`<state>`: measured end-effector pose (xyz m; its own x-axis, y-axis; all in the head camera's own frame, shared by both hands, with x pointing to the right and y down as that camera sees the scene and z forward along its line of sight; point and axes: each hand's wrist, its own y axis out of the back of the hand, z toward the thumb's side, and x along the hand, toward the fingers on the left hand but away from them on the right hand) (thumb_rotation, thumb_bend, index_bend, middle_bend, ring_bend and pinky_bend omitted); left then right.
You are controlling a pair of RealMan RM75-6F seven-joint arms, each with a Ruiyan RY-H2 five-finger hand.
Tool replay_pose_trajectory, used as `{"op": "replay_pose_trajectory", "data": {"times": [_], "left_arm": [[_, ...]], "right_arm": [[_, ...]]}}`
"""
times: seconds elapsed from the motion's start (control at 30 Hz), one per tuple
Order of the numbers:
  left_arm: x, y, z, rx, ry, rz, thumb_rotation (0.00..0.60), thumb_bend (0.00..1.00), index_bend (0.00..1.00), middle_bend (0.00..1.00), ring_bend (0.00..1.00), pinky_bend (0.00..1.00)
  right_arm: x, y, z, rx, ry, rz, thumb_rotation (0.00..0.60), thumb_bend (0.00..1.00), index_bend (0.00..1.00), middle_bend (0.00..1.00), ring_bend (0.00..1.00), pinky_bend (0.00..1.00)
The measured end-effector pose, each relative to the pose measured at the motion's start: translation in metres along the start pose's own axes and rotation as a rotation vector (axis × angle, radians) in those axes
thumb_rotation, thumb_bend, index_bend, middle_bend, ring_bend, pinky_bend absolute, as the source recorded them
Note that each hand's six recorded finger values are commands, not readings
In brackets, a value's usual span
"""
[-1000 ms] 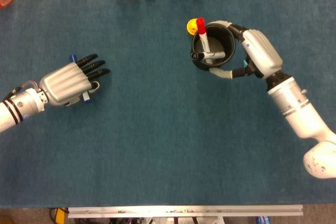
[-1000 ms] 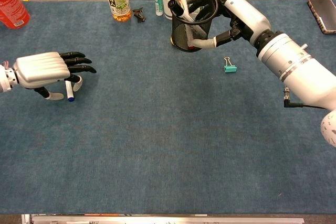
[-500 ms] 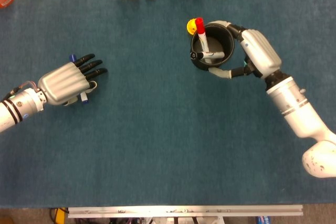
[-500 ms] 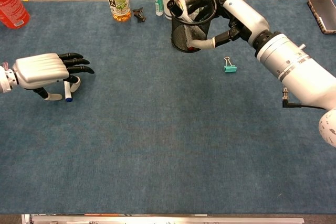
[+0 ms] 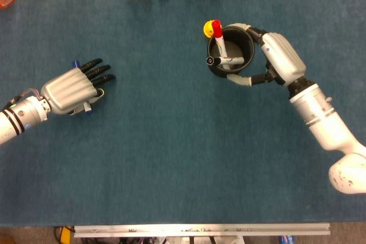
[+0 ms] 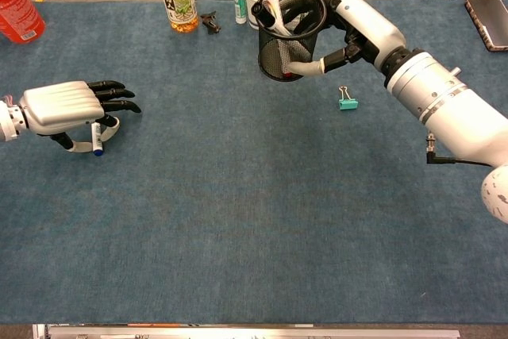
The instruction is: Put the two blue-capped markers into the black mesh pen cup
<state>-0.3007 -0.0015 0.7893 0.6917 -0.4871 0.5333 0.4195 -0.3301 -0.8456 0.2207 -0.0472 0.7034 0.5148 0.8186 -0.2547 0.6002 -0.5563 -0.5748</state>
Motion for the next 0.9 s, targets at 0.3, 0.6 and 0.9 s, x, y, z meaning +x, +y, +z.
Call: {"op": "replay_pose_trajectory", "data": {"times": [0.3,0.6,0.9], "left_arm": [[0.003,-0.003,0.0035,-0.029,0.004,-0.002,0.6,0.25,0.58,0.15,0.0,0.05],[0.0058,-0.0012,0.0059,-0.04,-0.002,0.008,0.6,0.25,0.6,0.15,0.0,0.05],[0.0073,0.0006,0.0068,-0.042,-0.004,0.014,0.6,0.25,0.63,0.15,0.0,0.05]], "right_arm": [[-0.0002,0.0014,-0.0018,-0.001,-0.005,-0.006,0.6,0.45,0.43,0.41,0.34,0.31],[0.0,0.0033,-0.0038,-0.004,-0.009,-0.012,0.6,0.45,0.43,0.42,0.34,0.31],[0.0002,0.0063,-0.0056,-0.007,-0.013,-0.021,0.6,0.45,0.43,0.42,0.34,0.31]]}}
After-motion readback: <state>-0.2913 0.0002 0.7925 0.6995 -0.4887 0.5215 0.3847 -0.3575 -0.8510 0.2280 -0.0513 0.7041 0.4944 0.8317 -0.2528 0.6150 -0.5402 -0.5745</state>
